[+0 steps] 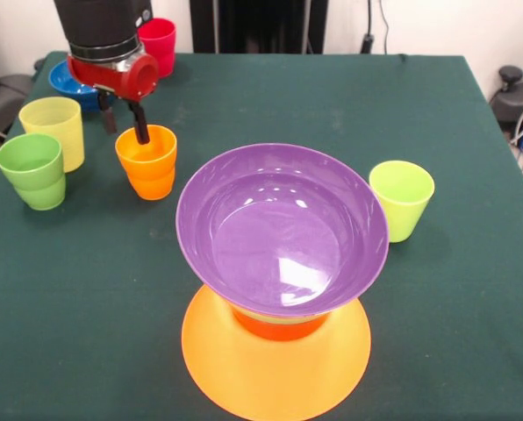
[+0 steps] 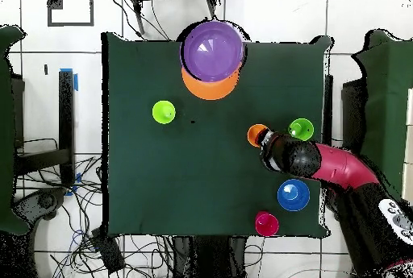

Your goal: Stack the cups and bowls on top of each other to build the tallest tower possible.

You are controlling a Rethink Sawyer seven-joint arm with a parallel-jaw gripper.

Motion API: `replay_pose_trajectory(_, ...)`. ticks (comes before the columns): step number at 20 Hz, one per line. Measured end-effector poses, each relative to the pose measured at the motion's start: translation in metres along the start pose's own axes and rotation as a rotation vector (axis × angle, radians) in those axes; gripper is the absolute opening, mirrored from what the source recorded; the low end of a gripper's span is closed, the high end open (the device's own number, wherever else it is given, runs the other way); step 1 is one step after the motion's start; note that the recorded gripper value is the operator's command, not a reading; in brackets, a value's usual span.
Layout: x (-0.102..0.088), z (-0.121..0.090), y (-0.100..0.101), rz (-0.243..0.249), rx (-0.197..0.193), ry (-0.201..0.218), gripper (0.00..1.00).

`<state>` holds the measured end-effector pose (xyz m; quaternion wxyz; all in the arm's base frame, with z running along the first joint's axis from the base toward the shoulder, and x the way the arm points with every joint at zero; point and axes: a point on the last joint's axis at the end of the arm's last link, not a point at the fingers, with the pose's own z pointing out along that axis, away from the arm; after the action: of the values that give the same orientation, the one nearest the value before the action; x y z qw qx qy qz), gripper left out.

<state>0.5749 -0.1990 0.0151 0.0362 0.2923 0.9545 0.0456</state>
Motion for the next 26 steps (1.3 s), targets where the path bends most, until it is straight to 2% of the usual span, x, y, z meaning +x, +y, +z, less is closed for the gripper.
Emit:
replay_pose_trajectory(5,0.004,0.001,-0.001,0.001,0.0,0.002,1.0)
replay_pose_trajectory(15,0.006,0.01,-0.002,0.006,-0.013,-0.017,1.0)
replay_pose_trajectory(22,0.005,0.011,-0.008,0.013,-0.008,-0.031,1.0)
replay_pose_trajectory(23,0.005,0.011,-0.01,0.015,-0.004,-0.031,0.0)
replay_pose_trajectory(26,0.005,0.011,-0.011,0.016,-0.003,-0.03,0.0)
